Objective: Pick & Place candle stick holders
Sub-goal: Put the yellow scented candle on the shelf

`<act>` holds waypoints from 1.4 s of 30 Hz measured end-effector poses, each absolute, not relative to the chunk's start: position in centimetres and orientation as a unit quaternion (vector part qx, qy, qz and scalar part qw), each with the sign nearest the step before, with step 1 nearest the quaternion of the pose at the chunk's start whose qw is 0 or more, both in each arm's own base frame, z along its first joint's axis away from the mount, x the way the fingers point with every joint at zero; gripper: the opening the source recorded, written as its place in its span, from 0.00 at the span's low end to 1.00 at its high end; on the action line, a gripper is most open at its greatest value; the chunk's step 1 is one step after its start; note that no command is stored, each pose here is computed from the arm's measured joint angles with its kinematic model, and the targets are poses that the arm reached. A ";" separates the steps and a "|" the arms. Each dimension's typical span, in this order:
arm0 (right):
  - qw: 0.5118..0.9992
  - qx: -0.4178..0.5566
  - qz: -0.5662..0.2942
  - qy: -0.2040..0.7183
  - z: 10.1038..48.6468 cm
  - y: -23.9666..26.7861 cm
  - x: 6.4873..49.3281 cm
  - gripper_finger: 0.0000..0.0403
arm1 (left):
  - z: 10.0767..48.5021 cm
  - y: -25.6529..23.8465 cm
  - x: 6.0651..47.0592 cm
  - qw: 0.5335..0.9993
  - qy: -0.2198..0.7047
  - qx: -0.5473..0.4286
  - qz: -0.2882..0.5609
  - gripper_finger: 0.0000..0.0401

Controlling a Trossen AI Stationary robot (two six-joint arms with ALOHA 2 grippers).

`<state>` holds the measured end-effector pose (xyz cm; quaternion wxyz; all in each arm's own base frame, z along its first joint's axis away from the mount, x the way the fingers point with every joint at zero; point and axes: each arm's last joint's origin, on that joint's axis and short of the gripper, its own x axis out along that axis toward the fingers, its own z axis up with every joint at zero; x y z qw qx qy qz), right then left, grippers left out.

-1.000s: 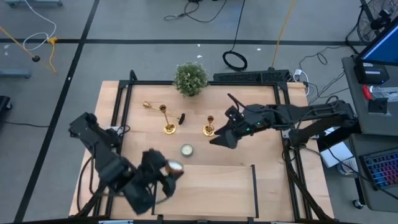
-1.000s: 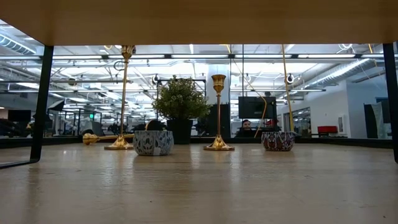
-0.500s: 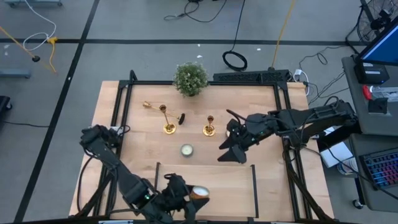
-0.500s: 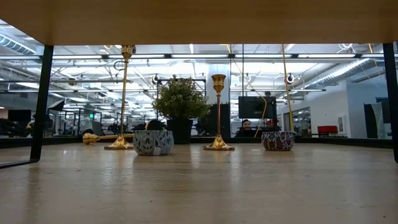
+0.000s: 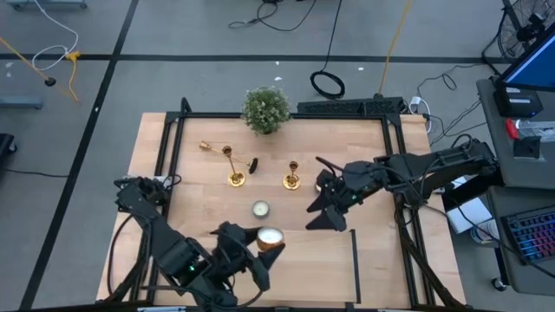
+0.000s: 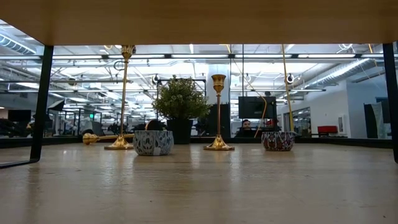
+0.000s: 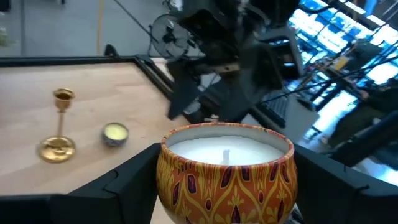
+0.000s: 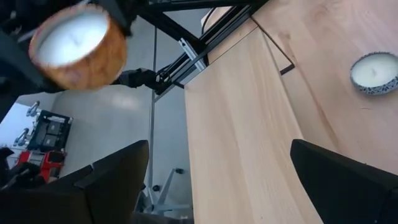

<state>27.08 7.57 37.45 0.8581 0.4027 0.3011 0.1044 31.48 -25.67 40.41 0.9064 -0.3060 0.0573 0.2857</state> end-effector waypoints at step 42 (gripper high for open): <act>0.885 0.410 0.020 0.221 38.0 2.4 28.3 0.96 | 49.8 -12.9 17.9 0.920 0.324 -0.189 0.117 0.74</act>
